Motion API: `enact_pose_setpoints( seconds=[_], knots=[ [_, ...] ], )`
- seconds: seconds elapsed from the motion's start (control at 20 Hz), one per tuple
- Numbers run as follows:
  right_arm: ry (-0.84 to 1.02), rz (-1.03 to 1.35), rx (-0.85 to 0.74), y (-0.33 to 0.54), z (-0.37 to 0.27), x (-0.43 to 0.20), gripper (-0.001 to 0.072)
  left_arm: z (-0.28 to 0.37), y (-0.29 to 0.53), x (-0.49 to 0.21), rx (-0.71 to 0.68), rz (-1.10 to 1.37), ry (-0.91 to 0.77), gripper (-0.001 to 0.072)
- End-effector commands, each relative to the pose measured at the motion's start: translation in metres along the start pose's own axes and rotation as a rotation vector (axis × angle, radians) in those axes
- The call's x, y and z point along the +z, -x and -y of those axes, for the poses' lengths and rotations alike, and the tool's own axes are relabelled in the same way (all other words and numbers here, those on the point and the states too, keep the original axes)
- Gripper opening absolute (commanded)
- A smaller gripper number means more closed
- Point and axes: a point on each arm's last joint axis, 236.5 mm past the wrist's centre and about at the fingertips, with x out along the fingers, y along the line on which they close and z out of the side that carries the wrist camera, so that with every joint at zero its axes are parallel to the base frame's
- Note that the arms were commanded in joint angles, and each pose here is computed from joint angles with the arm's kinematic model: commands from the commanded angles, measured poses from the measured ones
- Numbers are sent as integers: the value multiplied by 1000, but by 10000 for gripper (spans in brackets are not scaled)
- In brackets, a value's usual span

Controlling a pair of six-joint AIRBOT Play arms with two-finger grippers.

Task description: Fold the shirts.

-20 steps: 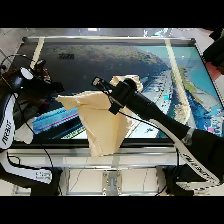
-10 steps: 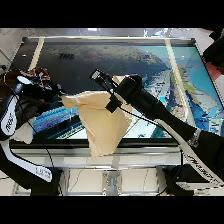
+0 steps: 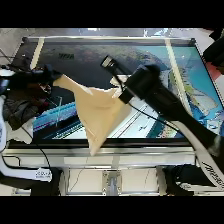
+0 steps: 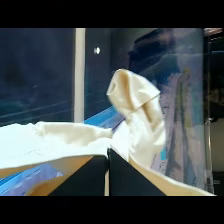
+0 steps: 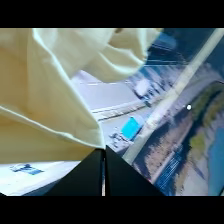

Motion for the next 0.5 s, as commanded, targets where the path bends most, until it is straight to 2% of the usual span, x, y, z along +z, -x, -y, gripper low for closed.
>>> enact_pose_setpoints(
  seconds=[0.0,0.1,0.2,0.3,0.45],
  knots=[
    [-182,91,-113,92,81,-35,6,98,122,43,-7,283,-245,13],
    [-303,283,-119,156,122,-45,5,142,208,59,87,526,-367,13],
    [-400,489,-156,213,163,-50,4,184,264,43,170,652,-480,13],
    [-448,654,-262,256,203,-54,4,205,274,3,252,612,-555,13],
    [-454,676,-444,268,244,-61,3,203,260,-37,242,534,-482,12]
  ],
)
